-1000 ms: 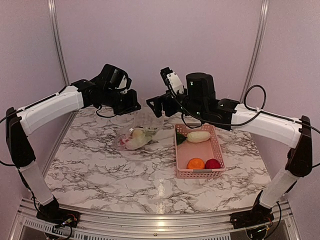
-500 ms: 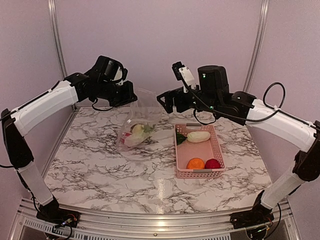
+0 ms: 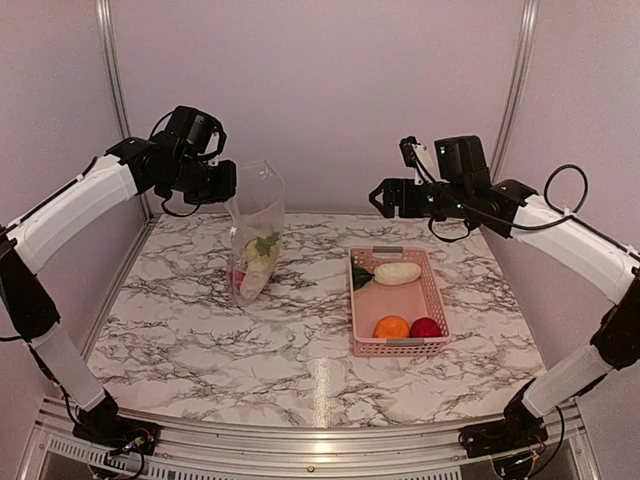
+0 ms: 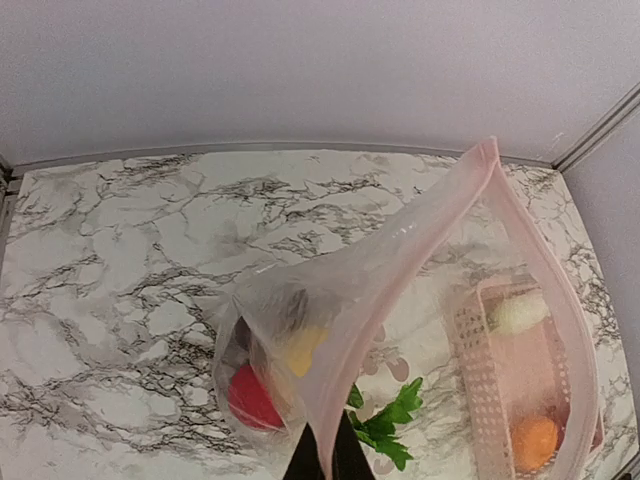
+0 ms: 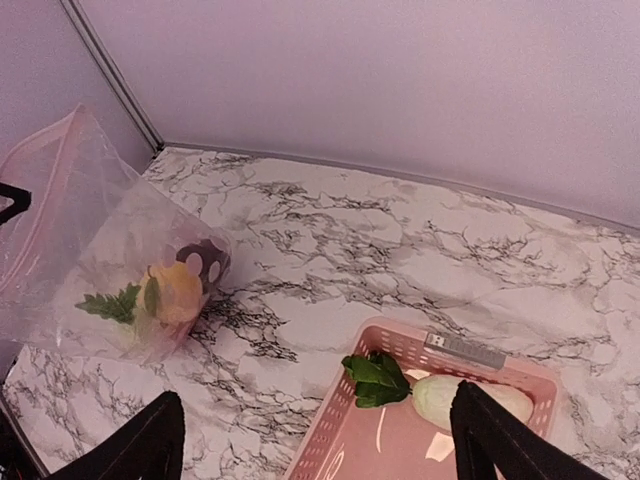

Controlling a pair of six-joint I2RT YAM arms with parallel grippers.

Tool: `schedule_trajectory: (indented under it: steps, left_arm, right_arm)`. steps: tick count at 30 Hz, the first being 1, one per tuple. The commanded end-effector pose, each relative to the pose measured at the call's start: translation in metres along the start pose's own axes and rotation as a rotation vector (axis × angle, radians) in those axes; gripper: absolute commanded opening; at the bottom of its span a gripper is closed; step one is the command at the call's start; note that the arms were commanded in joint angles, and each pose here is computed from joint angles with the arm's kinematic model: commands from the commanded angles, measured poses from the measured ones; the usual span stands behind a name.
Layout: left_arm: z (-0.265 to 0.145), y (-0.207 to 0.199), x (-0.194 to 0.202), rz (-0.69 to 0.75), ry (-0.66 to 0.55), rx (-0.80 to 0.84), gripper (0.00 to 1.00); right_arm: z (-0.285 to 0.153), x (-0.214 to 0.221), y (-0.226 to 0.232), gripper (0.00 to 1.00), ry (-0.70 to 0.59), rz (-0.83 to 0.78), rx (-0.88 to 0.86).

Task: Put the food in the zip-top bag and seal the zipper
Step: Adjust the fake vegetable in the bin.

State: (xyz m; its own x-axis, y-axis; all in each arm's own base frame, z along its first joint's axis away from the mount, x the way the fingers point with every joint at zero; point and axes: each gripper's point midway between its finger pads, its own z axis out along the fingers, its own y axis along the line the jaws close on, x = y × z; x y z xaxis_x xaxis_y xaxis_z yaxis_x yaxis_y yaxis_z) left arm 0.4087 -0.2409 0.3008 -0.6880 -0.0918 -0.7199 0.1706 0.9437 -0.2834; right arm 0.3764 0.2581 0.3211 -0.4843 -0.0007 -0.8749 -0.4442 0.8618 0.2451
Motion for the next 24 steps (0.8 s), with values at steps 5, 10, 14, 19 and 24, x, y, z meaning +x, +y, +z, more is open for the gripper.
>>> schedule_trajectory:
  steps: [5,10,14,19,24]
  left_arm:
    - [-0.08,0.071,-0.03,0.25,-0.173,-0.376,0.0]
    - [-0.039,0.041,0.011,0.209,-0.025,-0.16,0.0]
    - [-0.019,0.025,0.027,0.149,0.052,-0.074,0.0]
    - [-0.011,0.012,0.037,0.085,0.102,0.0,0.0]
    - [-0.013,0.009,0.042,0.048,0.116,0.023,0.0]
  right_arm:
    - [0.023,0.052,-0.067,0.79,0.219,0.189,0.068]
    - [0.035,0.077,-0.094,0.75,0.295,0.281,0.15]
    - [0.053,0.101,-0.103,0.69,0.369,0.318,0.164]
    - [0.08,0.126,-0.104,0.63,0.448,0.319,0.132]
    - [0.099,0.128,-0.118,0.63,0.463,0.24,0.18]
